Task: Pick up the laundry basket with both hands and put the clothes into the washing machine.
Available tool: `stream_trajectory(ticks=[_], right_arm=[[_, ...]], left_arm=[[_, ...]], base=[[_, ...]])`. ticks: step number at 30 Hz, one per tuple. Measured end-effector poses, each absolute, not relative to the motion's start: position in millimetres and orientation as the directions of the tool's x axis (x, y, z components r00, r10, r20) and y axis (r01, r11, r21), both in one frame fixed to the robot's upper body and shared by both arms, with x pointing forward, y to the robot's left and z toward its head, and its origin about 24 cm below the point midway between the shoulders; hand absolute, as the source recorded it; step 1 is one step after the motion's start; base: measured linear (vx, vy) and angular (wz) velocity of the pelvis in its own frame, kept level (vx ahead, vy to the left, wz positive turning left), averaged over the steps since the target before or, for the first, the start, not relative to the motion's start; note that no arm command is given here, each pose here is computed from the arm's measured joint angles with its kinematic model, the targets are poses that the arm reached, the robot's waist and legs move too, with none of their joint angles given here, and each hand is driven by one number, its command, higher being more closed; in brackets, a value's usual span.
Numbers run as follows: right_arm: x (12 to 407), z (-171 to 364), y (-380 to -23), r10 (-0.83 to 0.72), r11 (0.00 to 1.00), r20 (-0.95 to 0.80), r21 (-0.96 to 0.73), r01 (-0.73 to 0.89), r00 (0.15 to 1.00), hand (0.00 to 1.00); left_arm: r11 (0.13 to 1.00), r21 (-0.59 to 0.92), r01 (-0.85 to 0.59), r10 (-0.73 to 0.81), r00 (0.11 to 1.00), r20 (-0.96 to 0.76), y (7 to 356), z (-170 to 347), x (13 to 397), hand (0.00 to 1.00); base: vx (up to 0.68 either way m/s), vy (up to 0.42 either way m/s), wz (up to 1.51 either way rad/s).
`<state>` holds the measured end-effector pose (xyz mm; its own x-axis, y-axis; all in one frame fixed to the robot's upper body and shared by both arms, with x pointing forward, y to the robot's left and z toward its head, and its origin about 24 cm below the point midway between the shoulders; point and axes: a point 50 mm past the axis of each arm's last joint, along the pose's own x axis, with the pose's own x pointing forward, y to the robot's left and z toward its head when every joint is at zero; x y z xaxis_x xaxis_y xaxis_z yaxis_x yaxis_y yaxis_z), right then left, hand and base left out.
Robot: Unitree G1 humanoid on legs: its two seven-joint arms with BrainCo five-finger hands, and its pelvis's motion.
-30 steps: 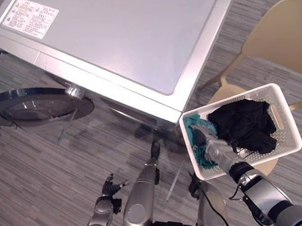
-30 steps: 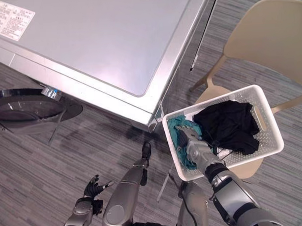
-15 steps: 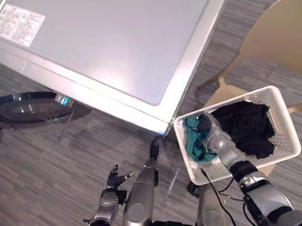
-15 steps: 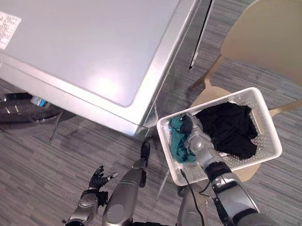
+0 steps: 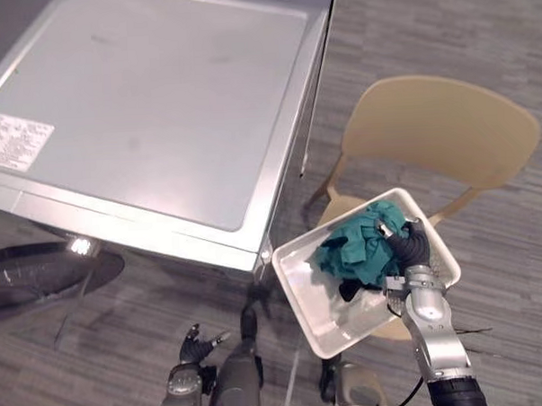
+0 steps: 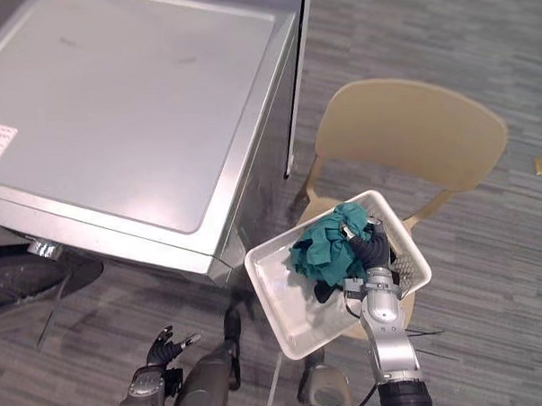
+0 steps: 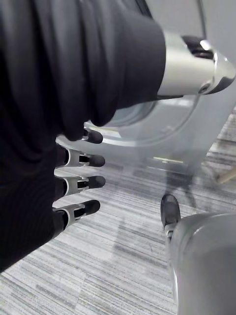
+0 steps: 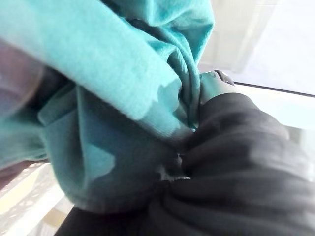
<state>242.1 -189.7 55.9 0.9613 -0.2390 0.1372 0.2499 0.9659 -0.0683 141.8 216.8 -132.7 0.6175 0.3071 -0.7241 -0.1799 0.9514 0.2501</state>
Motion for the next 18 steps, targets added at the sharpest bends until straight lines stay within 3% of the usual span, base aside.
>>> stream_trajectory(ticks=[12,15,18], right_arm=[[227.3,99.7,-204.5,-0.293,0.953,0.339,0.174,0.247,0.894,1.00],[224.8,108.3,-207.6,-0.302,0.951,0.377,0.179,0.251,0.876,1.00],[220.1,120.7,-211.1,-0.315,0.948,0.440,0.185,0.258,0.841,1.00]], left_arm=[[0.911,0.275,-0.309,0.394,0.450,-0.801,236.9,-147.2,76.6,0.00],[0.849,0.264,-0.457,0.484,0.472,-0.737,252.1,-133.1,77.6,0.00],[0.730,0.196,-0.654,0.637,0.549,-0.542,271.9,-91.8,94.2,0.00]], base=[[0.00,0.004,-0.05],[0.06,-0.018,0.23],[0.04,-0.022,0.33]])
